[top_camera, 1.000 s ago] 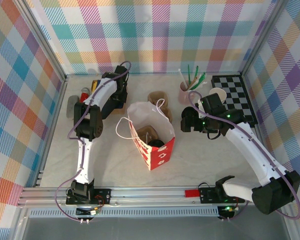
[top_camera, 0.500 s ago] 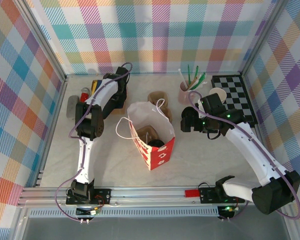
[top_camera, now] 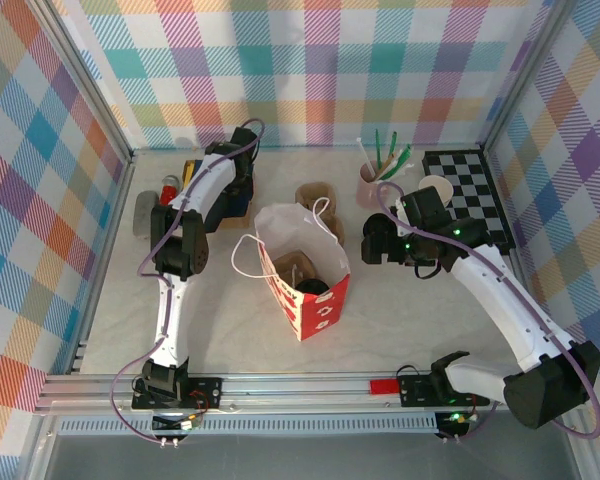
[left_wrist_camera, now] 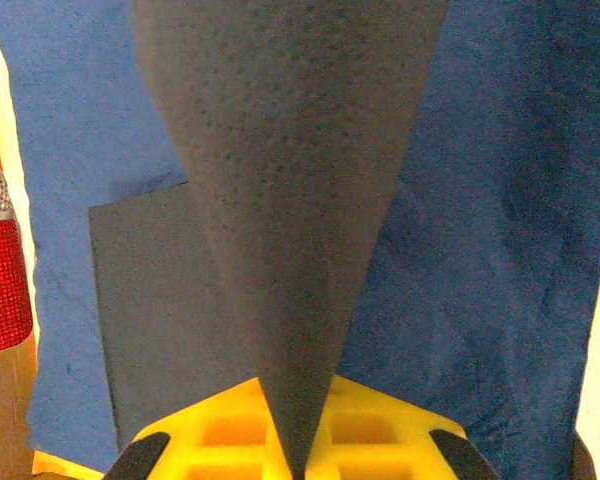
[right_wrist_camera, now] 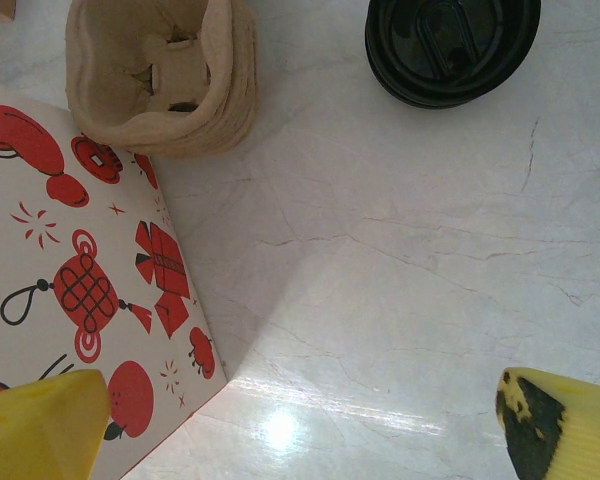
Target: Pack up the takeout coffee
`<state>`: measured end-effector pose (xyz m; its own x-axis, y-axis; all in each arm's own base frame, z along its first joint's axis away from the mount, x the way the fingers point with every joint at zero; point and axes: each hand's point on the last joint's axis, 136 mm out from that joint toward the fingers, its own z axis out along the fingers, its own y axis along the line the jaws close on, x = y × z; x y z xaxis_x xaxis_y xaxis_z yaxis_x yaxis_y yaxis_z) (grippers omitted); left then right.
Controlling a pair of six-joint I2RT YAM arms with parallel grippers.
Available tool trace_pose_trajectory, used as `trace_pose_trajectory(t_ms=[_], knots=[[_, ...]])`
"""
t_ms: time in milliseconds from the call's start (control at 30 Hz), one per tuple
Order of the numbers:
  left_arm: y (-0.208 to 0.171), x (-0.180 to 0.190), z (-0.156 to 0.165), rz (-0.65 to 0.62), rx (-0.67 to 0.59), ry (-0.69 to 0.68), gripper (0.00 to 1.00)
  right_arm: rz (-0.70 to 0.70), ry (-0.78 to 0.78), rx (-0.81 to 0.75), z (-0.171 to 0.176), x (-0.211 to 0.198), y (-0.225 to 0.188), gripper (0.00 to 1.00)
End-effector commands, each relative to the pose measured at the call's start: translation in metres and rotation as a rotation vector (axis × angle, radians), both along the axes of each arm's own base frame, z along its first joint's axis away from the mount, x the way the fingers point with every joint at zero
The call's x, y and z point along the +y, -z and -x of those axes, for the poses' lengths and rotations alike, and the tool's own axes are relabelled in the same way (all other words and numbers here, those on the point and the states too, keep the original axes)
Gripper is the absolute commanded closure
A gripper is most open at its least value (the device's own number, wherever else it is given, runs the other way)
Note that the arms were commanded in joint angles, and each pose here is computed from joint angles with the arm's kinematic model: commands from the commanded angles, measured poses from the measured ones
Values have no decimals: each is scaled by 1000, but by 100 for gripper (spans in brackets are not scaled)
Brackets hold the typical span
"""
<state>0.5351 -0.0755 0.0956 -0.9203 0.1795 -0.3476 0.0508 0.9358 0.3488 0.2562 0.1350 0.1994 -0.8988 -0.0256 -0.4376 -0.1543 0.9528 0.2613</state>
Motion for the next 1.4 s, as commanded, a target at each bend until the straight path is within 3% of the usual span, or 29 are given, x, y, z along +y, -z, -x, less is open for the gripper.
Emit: trace_pose_trajectory(t_ms=[0,233,533,833,1367], knots=[[-55,-1,1,21,-89,-2,93,-15,-26,-24,2,4,-6,1],[-90,-1,9,59,-136,-5,96,-21,-24,-35,7,2,-10,2],[-139,-8,21,199,-211,-2,100,-24,-21,-49,13,-2,-16,2],[-221,-22,40,376,-361,33,100,-29,-15,-55,19,-4,-20,3],[-372,-96,121,819,-662,339,100,-52,-6,-75,28,-8,-29,3]])
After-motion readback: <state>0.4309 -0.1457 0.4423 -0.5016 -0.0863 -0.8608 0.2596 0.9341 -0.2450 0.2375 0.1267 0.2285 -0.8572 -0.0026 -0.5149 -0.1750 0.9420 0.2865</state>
